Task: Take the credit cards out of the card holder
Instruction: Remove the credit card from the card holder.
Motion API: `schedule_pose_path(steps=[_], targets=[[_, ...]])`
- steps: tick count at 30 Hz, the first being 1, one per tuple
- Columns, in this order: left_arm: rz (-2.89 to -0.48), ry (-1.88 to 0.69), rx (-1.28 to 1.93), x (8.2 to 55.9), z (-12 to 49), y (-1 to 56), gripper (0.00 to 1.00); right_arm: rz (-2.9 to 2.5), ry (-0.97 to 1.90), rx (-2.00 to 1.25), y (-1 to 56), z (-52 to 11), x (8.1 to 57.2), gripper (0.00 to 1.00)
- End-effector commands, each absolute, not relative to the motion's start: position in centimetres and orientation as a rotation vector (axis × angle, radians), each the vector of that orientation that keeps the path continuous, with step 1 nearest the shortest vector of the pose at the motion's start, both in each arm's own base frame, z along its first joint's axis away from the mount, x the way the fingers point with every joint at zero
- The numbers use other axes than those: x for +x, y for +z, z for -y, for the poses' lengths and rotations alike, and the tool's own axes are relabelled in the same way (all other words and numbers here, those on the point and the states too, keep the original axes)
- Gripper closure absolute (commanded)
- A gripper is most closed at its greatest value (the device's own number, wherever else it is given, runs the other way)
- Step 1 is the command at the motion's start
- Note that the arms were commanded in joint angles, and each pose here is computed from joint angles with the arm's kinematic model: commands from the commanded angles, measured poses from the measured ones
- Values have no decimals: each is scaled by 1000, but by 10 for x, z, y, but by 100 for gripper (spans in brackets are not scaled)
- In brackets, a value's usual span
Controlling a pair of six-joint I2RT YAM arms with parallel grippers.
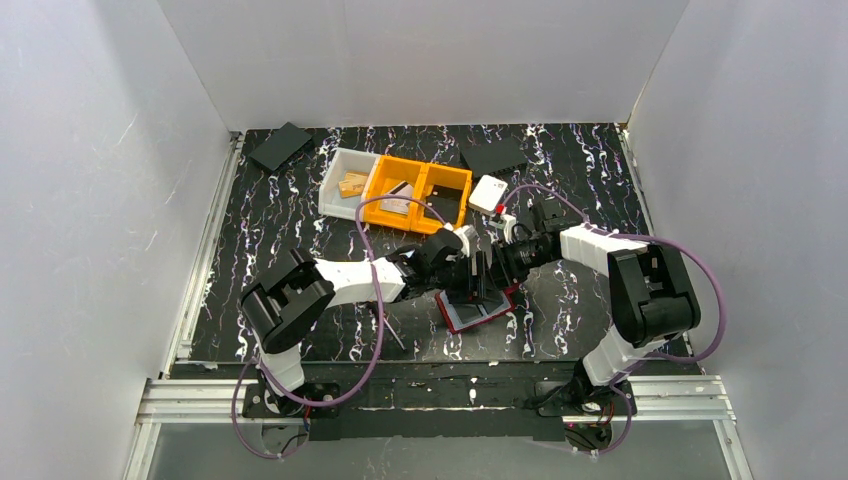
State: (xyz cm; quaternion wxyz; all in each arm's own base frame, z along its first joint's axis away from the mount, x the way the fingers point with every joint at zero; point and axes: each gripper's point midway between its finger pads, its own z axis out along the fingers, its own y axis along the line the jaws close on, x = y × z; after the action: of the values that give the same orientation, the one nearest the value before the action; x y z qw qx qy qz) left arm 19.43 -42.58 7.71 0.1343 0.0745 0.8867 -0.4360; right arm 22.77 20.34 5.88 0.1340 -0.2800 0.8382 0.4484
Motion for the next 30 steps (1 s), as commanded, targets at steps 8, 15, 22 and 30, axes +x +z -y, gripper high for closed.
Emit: schedule_pose_path(steps=[8, 15, 22, 30], targets=[[-2433, -1245, 191, 190, 390, 109, 36, -2429, 1219, -795, 64, -201, 238, 70], [-2325, -1312, 66, 188, 364, 127, 7, -2433, 1276, -733, 69, -200, 234, 82], [-2200, -1495, 13, 189, 370, 146, 5, -2358, 1465, -625, 90, -199, 233, 99], [-2064, -1589, 18, 199, 384, 156, 32, -2235, 1751, -515, 119, -212, 226, 99]])
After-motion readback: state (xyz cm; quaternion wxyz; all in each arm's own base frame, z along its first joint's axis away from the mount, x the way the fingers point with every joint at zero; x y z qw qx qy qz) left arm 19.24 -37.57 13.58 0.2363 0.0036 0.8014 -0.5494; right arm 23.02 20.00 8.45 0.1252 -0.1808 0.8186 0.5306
